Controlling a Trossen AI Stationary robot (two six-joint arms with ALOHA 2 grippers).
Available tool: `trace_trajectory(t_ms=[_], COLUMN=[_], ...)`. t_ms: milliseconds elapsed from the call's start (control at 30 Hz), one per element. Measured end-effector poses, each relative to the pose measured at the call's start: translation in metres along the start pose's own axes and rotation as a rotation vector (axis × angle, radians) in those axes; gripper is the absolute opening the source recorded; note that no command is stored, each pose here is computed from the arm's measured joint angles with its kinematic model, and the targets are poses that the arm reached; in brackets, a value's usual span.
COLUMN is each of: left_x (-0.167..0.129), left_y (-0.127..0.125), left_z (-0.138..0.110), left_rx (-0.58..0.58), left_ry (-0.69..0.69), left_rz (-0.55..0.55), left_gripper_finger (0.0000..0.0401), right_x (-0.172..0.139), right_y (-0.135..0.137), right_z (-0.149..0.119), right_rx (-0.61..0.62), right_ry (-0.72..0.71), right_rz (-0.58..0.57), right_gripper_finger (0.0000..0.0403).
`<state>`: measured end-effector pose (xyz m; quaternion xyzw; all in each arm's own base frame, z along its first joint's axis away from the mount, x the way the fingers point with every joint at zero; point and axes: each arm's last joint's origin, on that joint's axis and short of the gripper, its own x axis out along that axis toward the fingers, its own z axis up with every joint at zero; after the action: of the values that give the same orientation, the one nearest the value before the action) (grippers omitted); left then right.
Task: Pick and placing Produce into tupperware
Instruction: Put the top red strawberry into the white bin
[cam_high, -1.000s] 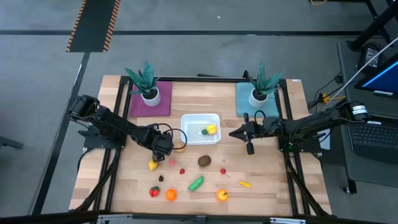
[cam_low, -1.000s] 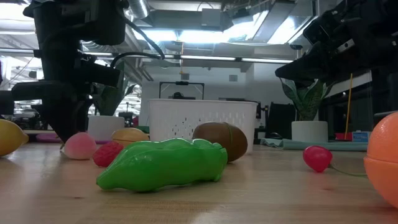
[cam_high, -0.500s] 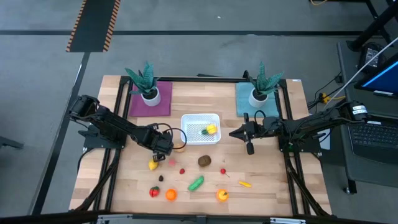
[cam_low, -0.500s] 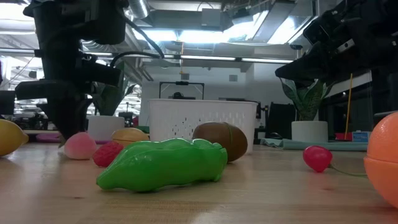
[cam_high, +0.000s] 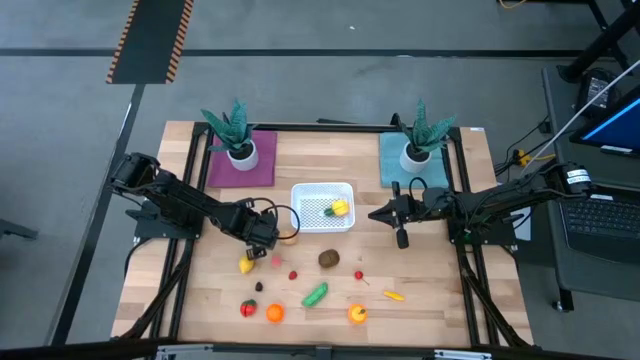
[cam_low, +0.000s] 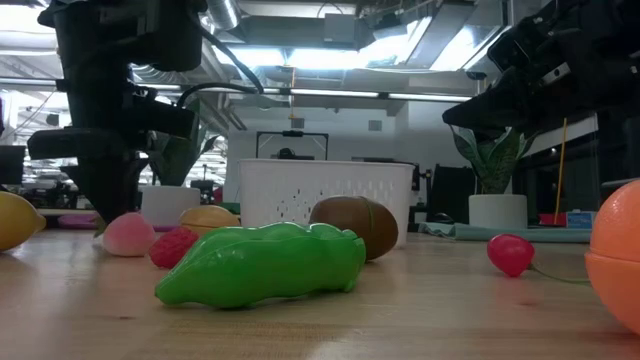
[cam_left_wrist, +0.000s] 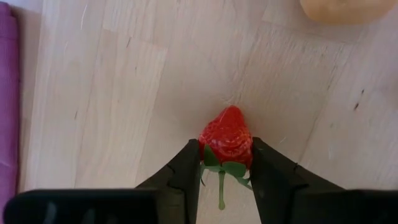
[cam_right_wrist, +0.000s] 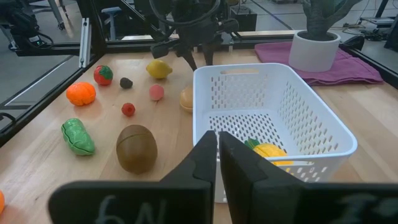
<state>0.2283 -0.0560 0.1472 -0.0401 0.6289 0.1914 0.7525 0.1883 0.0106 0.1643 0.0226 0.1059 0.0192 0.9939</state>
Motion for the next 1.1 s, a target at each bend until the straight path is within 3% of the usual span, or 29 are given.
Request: trace_trajectory(t_ms=[333, 800, 933, 1100], left_x=[-0.017, -0.073, -0.069, -0.052], left_y=[0.005, 0.034, 0.040, 0.043], left_z=[-0.001, -0.011, -0.022, -0.033], left_rx=[-0.016, -0.033, -0.058, -0.058], left_ry=[-0.042, -0.352, -0.425, -0.614], left_rz=[-0.068, -0.121, -0.140, -0.227], left_gripper_finger=[0.0103, 0.0103, 0.0103, 0.0103], right_x=[0.000, 0.000, 0.000, 0.000], right_y=[0.000, 0.000, 0.000, 0.000], right_z=[0.000, 0.000, 0.000, 0.000], right_rx=[0.005, 0.021, 0.021, 0.019], right_ry=[0.001, 0.001, 0.002, 0.002], right_rz=[0.000, 0.000, 0.000, 0.000], right_gripper_finger=[0.0023, 0.0023, 0.0023, 0.0023])
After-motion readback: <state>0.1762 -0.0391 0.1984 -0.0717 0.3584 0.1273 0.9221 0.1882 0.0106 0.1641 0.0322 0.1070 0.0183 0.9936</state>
